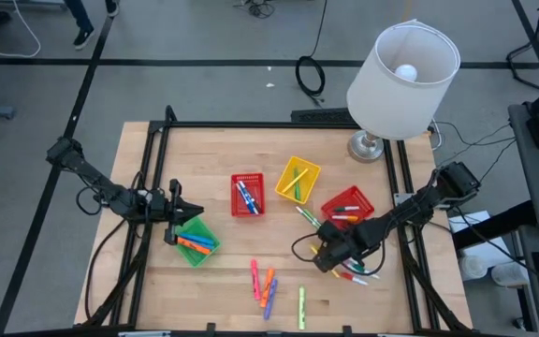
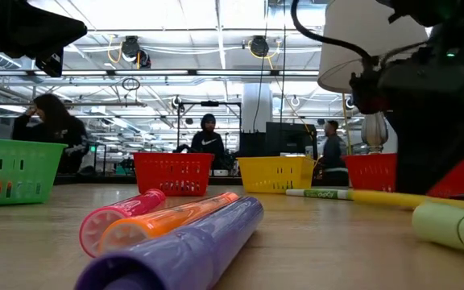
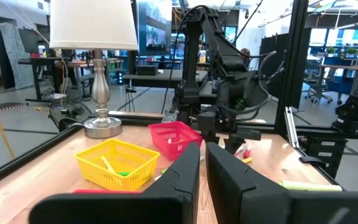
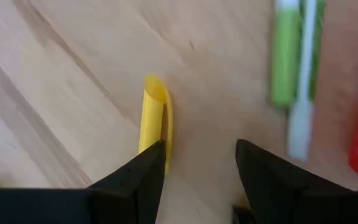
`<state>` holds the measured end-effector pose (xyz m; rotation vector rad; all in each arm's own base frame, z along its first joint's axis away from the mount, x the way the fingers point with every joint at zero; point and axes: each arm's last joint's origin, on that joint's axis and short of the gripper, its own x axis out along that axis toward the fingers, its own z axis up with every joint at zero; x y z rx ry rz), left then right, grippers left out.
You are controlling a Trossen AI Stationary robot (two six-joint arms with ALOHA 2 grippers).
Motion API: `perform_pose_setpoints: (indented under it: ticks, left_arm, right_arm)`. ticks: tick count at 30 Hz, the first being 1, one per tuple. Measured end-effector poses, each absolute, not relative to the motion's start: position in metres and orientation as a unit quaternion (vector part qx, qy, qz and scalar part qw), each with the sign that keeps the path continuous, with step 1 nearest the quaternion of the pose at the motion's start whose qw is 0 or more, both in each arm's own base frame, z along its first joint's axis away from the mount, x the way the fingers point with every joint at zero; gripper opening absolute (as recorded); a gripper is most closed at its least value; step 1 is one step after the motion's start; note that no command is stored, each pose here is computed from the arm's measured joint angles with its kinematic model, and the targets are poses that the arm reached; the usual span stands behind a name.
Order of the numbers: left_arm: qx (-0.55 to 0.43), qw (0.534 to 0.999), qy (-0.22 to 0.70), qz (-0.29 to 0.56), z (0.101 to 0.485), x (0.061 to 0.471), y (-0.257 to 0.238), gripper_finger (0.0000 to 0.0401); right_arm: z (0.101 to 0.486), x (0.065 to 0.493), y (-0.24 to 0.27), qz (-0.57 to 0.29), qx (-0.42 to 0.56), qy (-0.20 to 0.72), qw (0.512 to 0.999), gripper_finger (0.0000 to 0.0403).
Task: Pick & Place Markers
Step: Put the yellow pen into the yellow bin
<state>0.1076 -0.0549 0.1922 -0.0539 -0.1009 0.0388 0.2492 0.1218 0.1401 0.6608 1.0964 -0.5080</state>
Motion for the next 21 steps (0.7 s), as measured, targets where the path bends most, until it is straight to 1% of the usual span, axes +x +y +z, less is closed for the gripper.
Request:
perform_pose_setpoints:
  ticks: [9,16,21]
  left_arm:
    - [-0.027,0.998,-0.05,0.019,0.192,0.108,-0.055,0.0037]
    - [-0.026,0.998,-0.05,0.019,0.192,0.108,-0.055,0.0037]
    - [-0.026,0.998,-0.05,0.019,0.192,0.108,-0.055,0.0037]
  right_arm:
    - [0.153,0.256,0.126,-0.18,0.322,0.474,0.8,0.0185]
    - [0.153,0.258,0.126,-0.172,0.32,0.47,0.804,0.0185]
    - [0.163,0.262,0.127,-0.142,0.325,0.442,0.824,0.0185]
